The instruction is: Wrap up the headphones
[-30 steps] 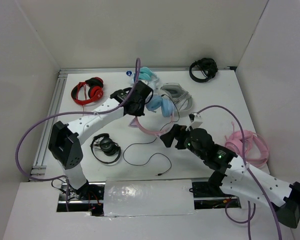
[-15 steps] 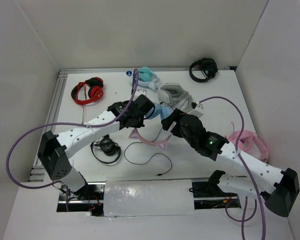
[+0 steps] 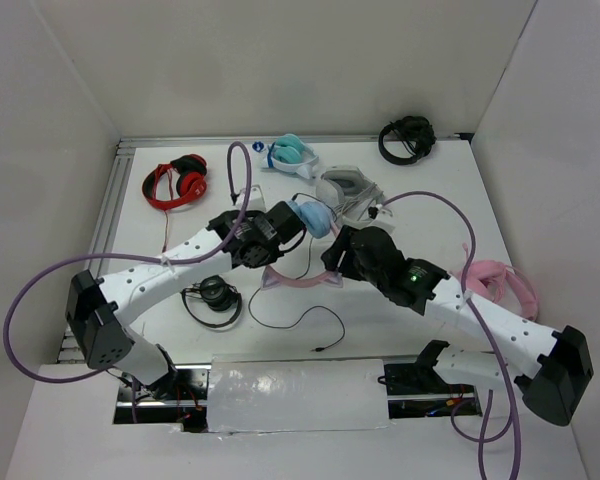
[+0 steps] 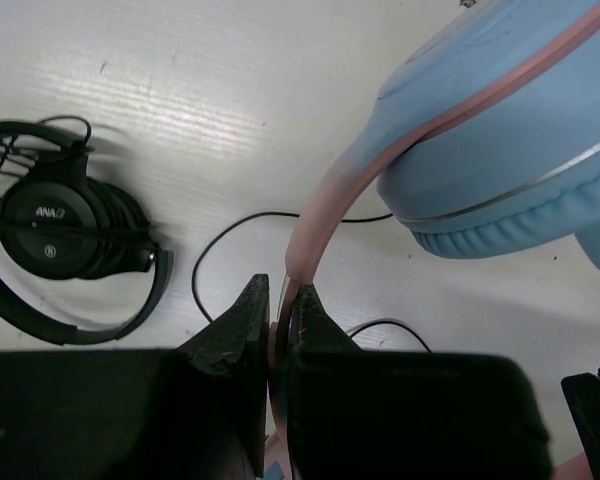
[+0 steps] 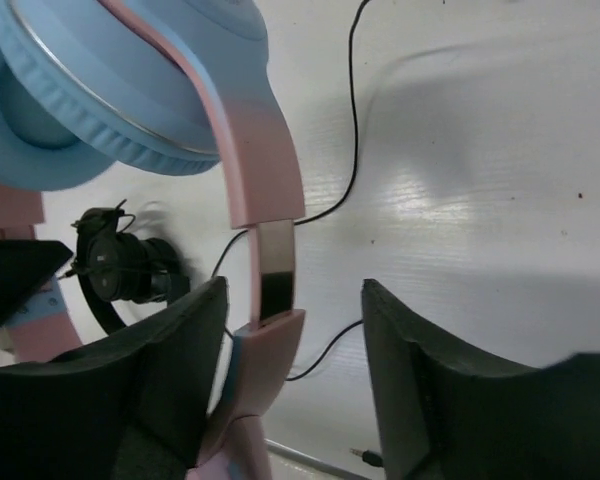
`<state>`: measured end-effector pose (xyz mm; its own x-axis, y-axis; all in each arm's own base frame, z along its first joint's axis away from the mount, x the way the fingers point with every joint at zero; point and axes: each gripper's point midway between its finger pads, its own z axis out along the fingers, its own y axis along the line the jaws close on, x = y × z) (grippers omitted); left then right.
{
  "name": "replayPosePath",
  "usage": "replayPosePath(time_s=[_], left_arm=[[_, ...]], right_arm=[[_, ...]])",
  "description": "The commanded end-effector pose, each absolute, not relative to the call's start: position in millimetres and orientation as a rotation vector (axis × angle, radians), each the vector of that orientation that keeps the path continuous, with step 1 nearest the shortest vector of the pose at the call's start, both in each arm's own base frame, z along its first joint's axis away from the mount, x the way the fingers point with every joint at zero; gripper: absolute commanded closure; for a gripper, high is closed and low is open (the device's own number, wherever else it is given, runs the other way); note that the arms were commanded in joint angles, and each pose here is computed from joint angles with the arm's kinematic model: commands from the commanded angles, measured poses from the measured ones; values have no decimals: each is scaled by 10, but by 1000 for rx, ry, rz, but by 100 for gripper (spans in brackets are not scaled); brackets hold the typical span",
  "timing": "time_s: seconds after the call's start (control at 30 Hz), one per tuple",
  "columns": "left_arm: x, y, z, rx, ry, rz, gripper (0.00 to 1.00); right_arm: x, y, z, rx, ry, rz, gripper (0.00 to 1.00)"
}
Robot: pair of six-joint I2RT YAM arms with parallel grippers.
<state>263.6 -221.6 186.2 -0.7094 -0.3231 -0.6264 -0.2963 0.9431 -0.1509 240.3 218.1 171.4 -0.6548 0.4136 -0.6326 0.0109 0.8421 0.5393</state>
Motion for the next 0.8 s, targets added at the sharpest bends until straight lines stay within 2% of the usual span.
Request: replayPosePath(time_s=[0.0,0.13,0.2,0.3,0.33,0.37,0.43,0.53,0.57,0.63,0.7,0.73,0.77], left_arm=[[2674,-2209,1975,-624,2310,-52,100],[2530,-2115,1932,-722,2293,41,100],[2445,-2046,1910,-732,2294,112,100],[2371,-1996,1912,-791,2296,163,100],[2369,-2005,1931,-791,2300,159,100],[2370,-2038,1942,-798,2303,140,100],[2401,-2121,1989,-771,2295,82,100],[2435,-2227,2024,-673,2305,11,100],[2488,-2330,2095,-620,2297,-66,100],[2508,-2373,2122,-569,2288,-129,100],[2556,-2465,2133,-500,2271,-192,100],[2559,-2491,2143,-472,2266,-215,99],[2565,-2508,2201,-461,2251,-252,98]], right_arm=[[2493,2287,1995,269,2153,673,39],[2557,2270,1958,274,2173,613,46],[2576,2290,1952,263,2172,606,57],[2594,2309,1941,249,2174,605,66],[2599,2305,1930,248,2179,598,66],[2590,2317,1907,235,2194,590,62],[2587,2336,1834,211,2218,577,48],[2586,2446,1800,156,2227,617,44],[2585,2483,1801,134,2227,632,46],[2602,2515,1791,123,2231,630,63],[2634,2514,1808,123,2224,620,73],[2641,2520,1853,120,2212,624,84],[2646,2511,1866,118,2207,617,89]])
